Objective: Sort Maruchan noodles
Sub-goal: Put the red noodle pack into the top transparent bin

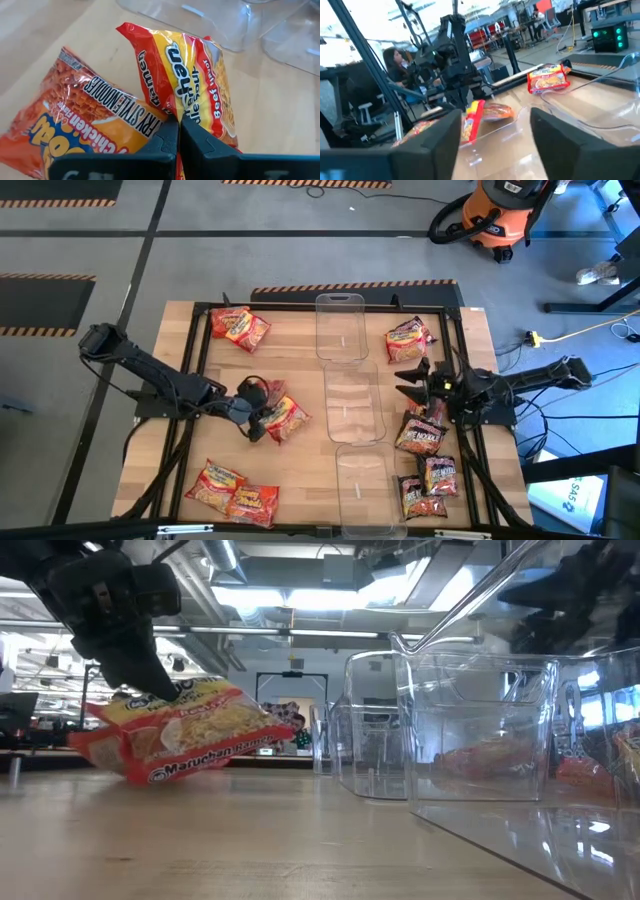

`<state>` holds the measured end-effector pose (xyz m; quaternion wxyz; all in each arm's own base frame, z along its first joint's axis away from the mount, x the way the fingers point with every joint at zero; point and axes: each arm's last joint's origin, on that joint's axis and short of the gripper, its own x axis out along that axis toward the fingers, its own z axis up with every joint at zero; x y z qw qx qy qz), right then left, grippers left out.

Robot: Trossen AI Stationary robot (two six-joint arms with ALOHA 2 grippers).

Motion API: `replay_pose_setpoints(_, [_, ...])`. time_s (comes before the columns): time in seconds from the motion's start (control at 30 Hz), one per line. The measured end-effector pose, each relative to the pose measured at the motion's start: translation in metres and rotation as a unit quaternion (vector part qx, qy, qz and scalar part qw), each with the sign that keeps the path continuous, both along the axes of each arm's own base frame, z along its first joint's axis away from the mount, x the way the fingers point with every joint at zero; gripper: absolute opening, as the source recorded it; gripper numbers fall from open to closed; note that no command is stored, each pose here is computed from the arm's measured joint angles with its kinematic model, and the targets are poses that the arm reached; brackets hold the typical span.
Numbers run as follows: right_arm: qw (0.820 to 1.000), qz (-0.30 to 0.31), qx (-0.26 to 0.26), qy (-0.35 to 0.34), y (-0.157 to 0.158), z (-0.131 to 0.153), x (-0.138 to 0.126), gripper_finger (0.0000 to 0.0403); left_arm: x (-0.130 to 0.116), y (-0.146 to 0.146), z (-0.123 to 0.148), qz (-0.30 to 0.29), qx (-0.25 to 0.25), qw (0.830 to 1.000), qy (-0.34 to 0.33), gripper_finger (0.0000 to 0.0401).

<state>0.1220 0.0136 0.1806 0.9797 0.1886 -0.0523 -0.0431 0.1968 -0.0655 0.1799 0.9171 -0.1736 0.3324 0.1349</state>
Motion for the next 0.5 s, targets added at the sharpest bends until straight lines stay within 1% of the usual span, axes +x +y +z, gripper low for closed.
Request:
replay_pose_setpoints(0.13, [0.999, -0.008, -0.010, 0.043, 0.003, 0.011, 0.018, 0.0256, 0.000, 0.000, 0.001, -0.003, 0.028, 1.000, -0.004, 0.0000])
replay_pose_setpoints(0.2, [0.998, -0.011, -0.031, 0.059, 0.005, 0.021, 0.030, 0.0263, 0.000, 0.000, 0.001, -0.003, 0.036, 0.999, -0.005, 0.0000])
replay_pose_setpoints(0.37, [0.993, -0.008, -0.079, 0.090, 0.011, 0.043, 0.065, 0.0266, 0.000, 0.000, 0.001, 0.000, 0.054, 0.998, -0.009, 0.0000])
replay_pose_setpoints(0.5, [0.986, -0.005, -0.103, 0.132, 0.017, 0.053, 0.098, 0.0266, -0.001, -0.001, 0.002, -0.002, 0.071, 0.997, -0.012, 0.0000])
